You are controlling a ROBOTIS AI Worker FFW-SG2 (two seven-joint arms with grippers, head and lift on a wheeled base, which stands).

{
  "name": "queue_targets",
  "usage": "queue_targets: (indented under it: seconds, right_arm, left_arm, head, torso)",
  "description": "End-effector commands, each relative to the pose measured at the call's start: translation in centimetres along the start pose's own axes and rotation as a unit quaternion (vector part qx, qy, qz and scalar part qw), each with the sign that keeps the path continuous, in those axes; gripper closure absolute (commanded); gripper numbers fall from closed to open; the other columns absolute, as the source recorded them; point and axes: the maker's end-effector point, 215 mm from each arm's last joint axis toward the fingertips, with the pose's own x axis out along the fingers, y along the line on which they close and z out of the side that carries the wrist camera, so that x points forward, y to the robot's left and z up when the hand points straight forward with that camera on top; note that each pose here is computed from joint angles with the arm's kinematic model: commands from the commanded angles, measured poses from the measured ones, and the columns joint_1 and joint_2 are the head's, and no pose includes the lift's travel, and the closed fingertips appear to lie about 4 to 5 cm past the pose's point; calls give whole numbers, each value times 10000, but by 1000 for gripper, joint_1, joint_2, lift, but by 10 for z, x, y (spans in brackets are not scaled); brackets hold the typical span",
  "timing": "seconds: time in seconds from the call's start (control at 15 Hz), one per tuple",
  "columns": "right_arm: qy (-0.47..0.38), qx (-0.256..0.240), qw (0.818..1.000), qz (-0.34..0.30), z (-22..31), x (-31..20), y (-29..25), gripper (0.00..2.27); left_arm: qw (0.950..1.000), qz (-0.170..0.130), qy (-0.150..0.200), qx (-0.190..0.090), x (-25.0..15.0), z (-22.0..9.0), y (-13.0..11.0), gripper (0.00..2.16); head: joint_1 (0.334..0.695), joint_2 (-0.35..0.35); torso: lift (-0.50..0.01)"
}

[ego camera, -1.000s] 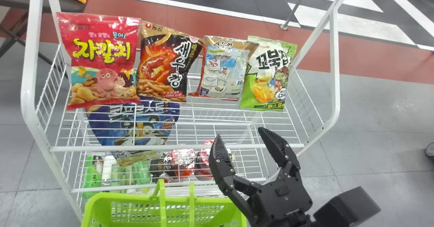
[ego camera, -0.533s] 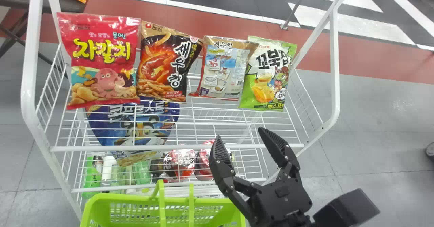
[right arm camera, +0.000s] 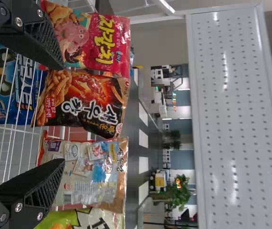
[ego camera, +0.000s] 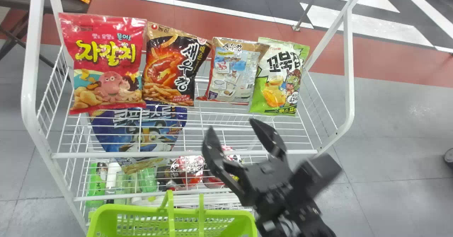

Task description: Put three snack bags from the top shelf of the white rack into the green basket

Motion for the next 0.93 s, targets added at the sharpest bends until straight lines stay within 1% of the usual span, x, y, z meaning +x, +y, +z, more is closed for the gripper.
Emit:
queue_targets:
  seconds: [0.0, 0.2, 0.27, 0.33, 0.4, 0.53, 0.6, 0.73, 0.87]
  right_arm:
    - [246, -14, 9991, 332, -4, 57, 27, 134]
    - [548, -153, 9952, 801, -11, 117, 72, 134]
    - [576, -193, 9937, 945, -9, 135, 92, 134]
    - [734, -145, 9919, 1027, -14, 152, 107, 137]
    - [848, -126, 9902, 1103, -17, 164, 120, 144]
    - [1066, -250, 9857, 1282, -28, 187, 139, 147]
    - [1114, -327, 9843, 1326, -32, 193, 142, 147]
    - [1198, -558, 9818, 1362, -40, 201, 147, 147]
    - [1332, -852, 9801, 1198, -55, 211, 135, 151]
  left_arm:
    - [10000, -6, 25, -45, 0, -2, 2, 2145]
    - [9999, -46, 15, -117, -3, -1, 6, 2145]
    - [9999, -59, -17, -151, -6, 0, 8, 2145]
    - [9998, -91, -59, -178, -9, 3, 8, 2145]
    - [9997, -126, -88, -203, -11, 4, 9, 2145]
    - [9995, -182, -111, -227, -13, 5, 8, 2145]
    - [9995, -205, -112, -227, -13, 5, 7, 2145]
    - [9992, -269, -141, -249, -16, 9, 7, 2145]
    - [9991, -313, -122, -240, -20, 13, 5, 2145]
  head:
    - [695, -350]
    - [695, -350]
    - [695, -333]
    - [695, -283]
    - [695, -202]
    - [695, -120]
    - [695, -57]
    - [695, -22]
    - [695, -3]
  torso:
    - [0]
    - [0]
    - [0]
    - [0]
    - [0]
    - [0]
    - [0]
    - [0]
    - [0]
